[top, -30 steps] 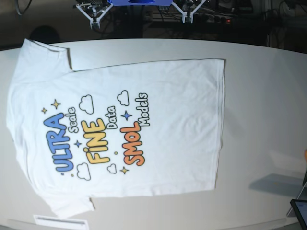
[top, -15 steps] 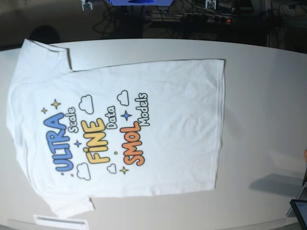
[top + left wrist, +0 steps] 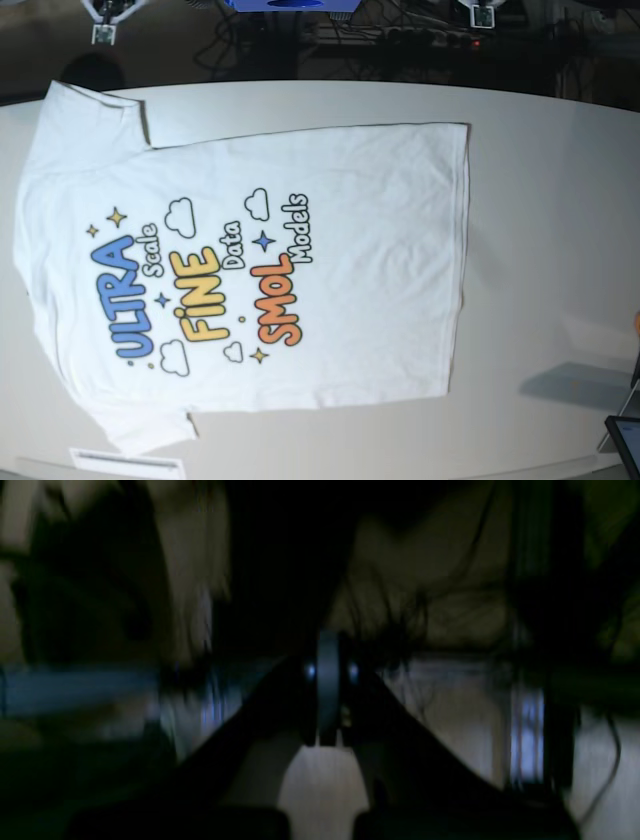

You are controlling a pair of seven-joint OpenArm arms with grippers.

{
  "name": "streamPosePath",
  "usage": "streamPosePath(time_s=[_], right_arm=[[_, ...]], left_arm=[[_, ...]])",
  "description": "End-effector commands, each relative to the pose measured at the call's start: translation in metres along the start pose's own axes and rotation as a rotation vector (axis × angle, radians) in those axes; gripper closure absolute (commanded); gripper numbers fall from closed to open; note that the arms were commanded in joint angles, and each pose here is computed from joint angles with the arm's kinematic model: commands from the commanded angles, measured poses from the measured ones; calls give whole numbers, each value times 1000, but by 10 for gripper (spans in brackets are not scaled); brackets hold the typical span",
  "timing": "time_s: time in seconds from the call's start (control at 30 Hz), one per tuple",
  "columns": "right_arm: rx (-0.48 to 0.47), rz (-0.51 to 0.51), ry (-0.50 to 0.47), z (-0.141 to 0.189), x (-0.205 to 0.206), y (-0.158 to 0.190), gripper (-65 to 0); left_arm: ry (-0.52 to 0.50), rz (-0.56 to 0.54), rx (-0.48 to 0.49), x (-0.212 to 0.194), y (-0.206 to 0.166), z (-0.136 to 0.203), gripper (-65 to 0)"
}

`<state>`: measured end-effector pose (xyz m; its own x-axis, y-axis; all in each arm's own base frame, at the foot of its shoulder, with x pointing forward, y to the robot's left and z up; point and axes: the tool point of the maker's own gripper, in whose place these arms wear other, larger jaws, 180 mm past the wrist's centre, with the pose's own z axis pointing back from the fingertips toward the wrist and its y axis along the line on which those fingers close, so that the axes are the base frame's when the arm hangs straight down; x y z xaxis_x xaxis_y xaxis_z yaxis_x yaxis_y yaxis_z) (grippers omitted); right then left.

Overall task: Fold the T-shirt properly
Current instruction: 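Move both grippers from rest toward the shirt's shoulder corners, then lower both grippers and pinch the shirt's shoulder edge corners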

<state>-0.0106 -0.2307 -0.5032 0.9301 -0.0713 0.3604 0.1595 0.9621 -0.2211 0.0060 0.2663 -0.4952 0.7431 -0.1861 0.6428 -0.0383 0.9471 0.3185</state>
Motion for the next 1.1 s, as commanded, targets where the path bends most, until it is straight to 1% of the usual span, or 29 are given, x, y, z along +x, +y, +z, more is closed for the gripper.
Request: streamPosePath(time_s=[0.0,0.07,0.13,0.23,0.37,0.43,0.53,0.67,0.73,0.77,0.83,0.93,1.0,1.07], right_arm=[[-11,4,-14,10,1,-5,-1],[-17,8,-40,19,14,-8,-1],[-43,-20,-46,27,20,-15,-1],[-122,-78,-74,40,31,-39,-1],[-201,-94,-113,50,43,-69,-1],[-252,-102,-144,57,53,-88,-1],[-303,-109,-207,68,75,-106,-1],[-341,-127,-309,78,111,-118,0],[-340,-133,-351,80,127,-117,0],[-339,-138,-370,81,134,-116,0],[-313,-136,-409,79,150,-110,0],[-200,-82,-468,73,178,-87,0],[-157,-51,-507,74,194,-82,0],[-137,-34,-537,75,206,-82,-3]], left_arm=[[-39,-22,9,7,9,10,0],[-117,-47,-2,29,13,12,0],[-182,-58,-6,48,14,17,0],[-256,-68,-10,72,15,26,0],[-367,-77,-5,105,18,35,0],[-426,-81,-6,125,18,41,0],[-509,-85,-3,158,18,49,0],[-614,-86,5,197,19,58,0],[-673,-81,10,219,18,61,0],[-683,-78,14,226,19,59,0],[-635,-71,27,230,21,49,0],[-572,-50,52,238,25,29,0],[-576,-43,59,244,25,25,0],[-589,-42,65,248,27,24,0]])
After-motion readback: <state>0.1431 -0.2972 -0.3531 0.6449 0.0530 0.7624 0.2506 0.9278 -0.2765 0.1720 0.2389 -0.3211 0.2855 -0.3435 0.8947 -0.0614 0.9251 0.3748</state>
